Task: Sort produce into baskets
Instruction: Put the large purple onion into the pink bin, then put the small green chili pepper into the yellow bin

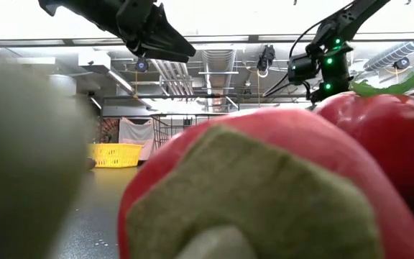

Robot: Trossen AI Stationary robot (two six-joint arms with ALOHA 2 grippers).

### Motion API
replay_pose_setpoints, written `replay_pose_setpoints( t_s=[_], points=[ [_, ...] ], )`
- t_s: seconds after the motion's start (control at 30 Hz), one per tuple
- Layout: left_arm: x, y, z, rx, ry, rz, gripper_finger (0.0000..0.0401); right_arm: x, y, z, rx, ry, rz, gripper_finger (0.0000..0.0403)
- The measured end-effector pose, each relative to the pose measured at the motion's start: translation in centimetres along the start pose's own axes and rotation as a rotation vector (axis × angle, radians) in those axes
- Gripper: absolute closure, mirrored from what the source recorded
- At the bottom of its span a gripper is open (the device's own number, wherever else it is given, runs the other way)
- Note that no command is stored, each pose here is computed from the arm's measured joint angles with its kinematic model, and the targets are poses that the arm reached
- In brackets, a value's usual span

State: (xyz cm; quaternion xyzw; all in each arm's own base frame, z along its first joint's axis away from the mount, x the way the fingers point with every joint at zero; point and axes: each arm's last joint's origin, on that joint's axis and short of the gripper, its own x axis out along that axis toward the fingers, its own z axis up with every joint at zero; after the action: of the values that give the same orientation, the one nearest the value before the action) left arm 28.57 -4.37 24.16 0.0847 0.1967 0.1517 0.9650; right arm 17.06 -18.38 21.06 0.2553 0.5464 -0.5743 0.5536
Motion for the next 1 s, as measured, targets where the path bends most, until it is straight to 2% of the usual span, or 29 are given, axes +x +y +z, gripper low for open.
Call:
replay_pose_setpoints(
  t_s=[0.3,0.57,0.83,1.0],
  points=[
    [0.0,0.0,0.0,0.001,0.001,0.008,0.0068,1.8,0.9,0.9,-0.046,0.021,-0.019,0.0114],
    [0.0,0.0,-0.1,0.005,0.009,0.007,0.0068,2.2,1.1,1.1,-0.048,0.006,-0.03,0.0088],
    [-0.1,0.1,-0.4,0.008,0.041,0.004,0.0068,0.8,0.3,1.0,-0.022,-0.042,-0.006,0.008],
    [-0.8,0.4,0.6,-0.014,0.156,0.006,0.0068,-1.6,-0.2,0.4,-0.002,-0.125,0.044,0.0092]
  ],
)
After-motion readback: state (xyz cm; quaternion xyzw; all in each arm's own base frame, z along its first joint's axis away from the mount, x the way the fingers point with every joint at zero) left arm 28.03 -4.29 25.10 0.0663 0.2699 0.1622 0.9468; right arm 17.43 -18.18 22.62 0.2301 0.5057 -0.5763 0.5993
